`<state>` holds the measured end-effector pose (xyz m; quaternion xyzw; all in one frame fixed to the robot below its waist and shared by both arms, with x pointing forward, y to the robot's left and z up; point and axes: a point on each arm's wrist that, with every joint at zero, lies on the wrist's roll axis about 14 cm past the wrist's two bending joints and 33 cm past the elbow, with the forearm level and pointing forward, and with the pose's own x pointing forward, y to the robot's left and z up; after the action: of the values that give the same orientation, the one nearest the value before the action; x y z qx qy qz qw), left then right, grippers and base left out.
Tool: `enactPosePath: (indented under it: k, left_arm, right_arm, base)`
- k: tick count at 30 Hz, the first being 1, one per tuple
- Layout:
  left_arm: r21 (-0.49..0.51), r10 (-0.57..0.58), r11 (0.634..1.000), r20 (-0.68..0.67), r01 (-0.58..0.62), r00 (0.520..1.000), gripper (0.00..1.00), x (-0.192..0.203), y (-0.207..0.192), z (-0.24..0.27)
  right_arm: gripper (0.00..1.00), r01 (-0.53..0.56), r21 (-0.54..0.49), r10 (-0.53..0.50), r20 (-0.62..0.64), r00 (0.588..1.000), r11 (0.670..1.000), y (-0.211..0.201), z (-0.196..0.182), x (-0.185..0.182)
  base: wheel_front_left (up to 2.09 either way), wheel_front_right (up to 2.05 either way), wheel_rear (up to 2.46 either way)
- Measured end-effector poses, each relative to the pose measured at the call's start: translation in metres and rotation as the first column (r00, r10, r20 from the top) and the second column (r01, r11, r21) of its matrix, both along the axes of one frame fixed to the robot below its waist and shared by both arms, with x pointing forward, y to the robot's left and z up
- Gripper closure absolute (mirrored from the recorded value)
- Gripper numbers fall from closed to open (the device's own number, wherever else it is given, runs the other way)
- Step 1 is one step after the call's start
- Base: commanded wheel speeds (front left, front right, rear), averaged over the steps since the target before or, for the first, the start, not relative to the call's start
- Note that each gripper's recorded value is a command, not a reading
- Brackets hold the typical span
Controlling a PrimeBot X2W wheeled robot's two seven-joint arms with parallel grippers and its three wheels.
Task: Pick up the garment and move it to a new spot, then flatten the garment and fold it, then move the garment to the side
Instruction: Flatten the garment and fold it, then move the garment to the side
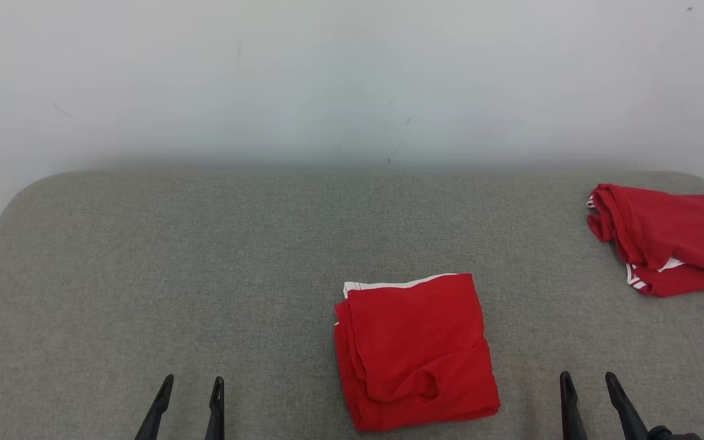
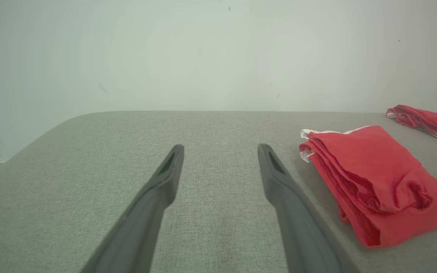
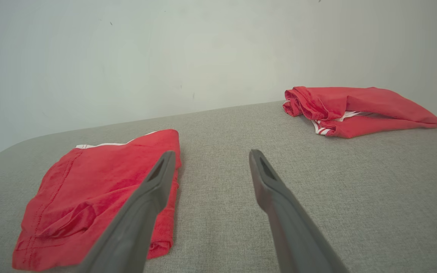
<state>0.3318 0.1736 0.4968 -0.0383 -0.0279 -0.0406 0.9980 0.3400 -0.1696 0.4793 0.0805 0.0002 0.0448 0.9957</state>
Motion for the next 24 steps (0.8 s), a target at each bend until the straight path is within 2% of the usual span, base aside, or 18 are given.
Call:
enactPosePath:
  k: [24]
  left_arm:
    - [0.002, -0.018, 1.0, -0.006, 0.018, 1.0, 0.0, -0.0028, -0.0035, -0.0019]
  right_arm:
    - [0.0, -0.006, -0.005, 0.006, -0.01, 1.0, 1.0, 0.0029, -0.0032, -0.0013]
  base:
    - [0.0, 0.0, 0.0]
